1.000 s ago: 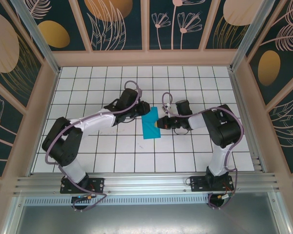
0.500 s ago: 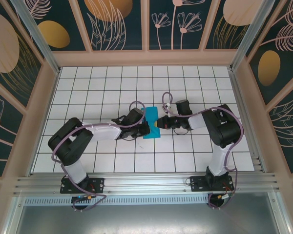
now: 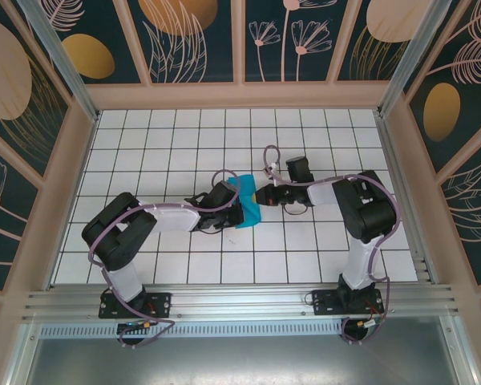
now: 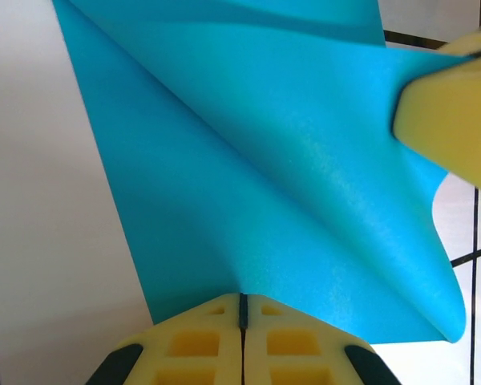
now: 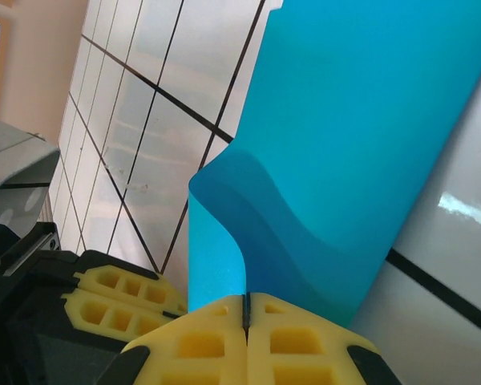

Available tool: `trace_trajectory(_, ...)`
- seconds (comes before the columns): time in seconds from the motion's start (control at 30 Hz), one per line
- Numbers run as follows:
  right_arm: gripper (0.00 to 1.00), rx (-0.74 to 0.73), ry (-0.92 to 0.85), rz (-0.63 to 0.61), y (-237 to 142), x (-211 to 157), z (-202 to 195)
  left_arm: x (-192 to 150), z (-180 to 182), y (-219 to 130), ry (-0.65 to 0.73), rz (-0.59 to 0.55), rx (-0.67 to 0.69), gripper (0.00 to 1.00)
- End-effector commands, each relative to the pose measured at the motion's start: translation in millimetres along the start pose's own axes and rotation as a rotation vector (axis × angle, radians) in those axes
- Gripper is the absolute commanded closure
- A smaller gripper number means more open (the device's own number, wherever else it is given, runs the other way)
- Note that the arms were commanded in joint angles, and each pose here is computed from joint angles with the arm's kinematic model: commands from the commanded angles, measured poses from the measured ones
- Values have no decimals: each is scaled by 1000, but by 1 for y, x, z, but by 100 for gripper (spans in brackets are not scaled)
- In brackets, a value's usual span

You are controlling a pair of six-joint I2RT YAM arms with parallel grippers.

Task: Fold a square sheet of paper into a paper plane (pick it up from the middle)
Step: Fold the triangle a second time at the center of the table.

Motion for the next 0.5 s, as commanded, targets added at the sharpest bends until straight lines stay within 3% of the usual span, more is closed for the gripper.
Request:
trace_trajectory(0.0,99,16,-17,46,4,-3,-4,-9,22,6,28,18,100,91)
trace_trajectory(0.47,99,26,-3,32,-2,-6,3,-2,19,0,75,-17,125,90)
Point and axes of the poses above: each hand's point on the last joint's axis, 136 mm out from that joint toward the fingers, its own y axis out along the fingers, its own z axis along the line the jaws close on, x = y × z, the point moved 7 cm from there along -y, back along the fingers, and after that the axes turned 12 degrees about -y, right-handed, at the moved point
